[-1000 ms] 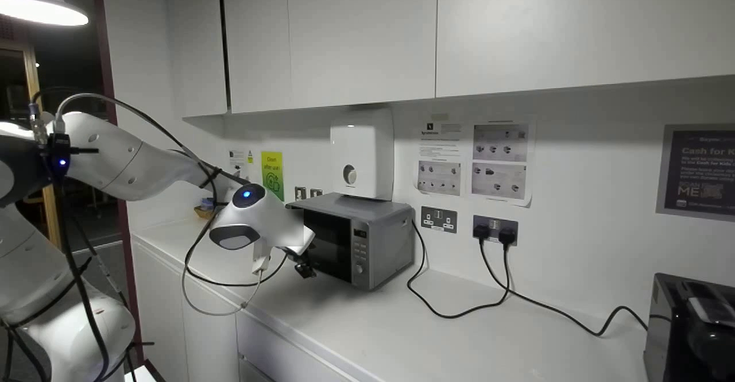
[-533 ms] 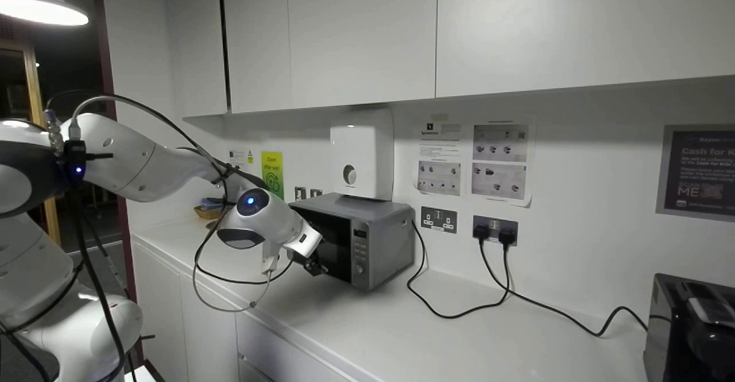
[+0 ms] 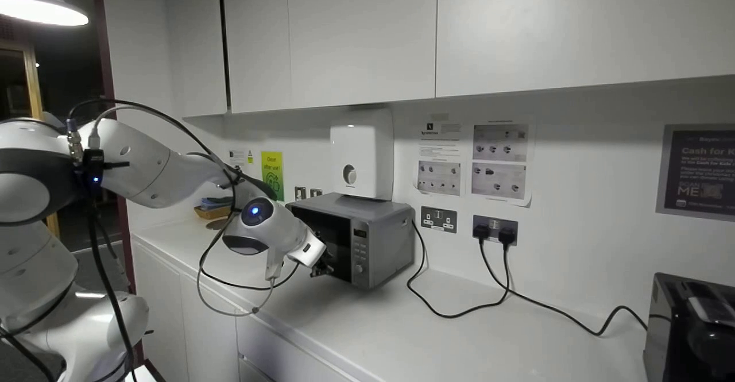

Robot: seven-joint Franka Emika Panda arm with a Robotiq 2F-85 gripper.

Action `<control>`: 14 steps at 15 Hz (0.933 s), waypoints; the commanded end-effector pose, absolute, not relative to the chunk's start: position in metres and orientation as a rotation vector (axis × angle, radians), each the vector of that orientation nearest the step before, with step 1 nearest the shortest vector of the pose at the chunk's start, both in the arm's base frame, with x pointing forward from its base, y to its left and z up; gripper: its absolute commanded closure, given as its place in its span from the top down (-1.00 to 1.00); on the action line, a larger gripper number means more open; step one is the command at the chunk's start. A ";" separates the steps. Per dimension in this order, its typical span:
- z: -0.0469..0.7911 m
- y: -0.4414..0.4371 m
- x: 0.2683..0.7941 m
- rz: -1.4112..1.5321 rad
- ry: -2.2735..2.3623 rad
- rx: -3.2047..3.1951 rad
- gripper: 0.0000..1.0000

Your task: Press a button on the right side of the microwave

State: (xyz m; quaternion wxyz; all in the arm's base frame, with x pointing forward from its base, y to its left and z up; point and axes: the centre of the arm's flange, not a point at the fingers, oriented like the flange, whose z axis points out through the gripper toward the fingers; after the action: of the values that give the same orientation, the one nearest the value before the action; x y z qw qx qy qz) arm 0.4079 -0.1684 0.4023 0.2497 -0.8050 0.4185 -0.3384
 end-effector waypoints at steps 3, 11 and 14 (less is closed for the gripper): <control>0.392 -0.172 0.437 -1.020 1.162 -2.131 -0.99; 0.382 -0.163 0.453 -1.128 1.179 -2.133 -1.00; 0.378 -0.159 0.459 -1.166 1.165 -2.136 -1.00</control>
State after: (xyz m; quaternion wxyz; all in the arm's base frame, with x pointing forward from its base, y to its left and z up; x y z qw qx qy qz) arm 0.4411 -0.1574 0.3899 0.2123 -0.7840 0.4270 -0.3974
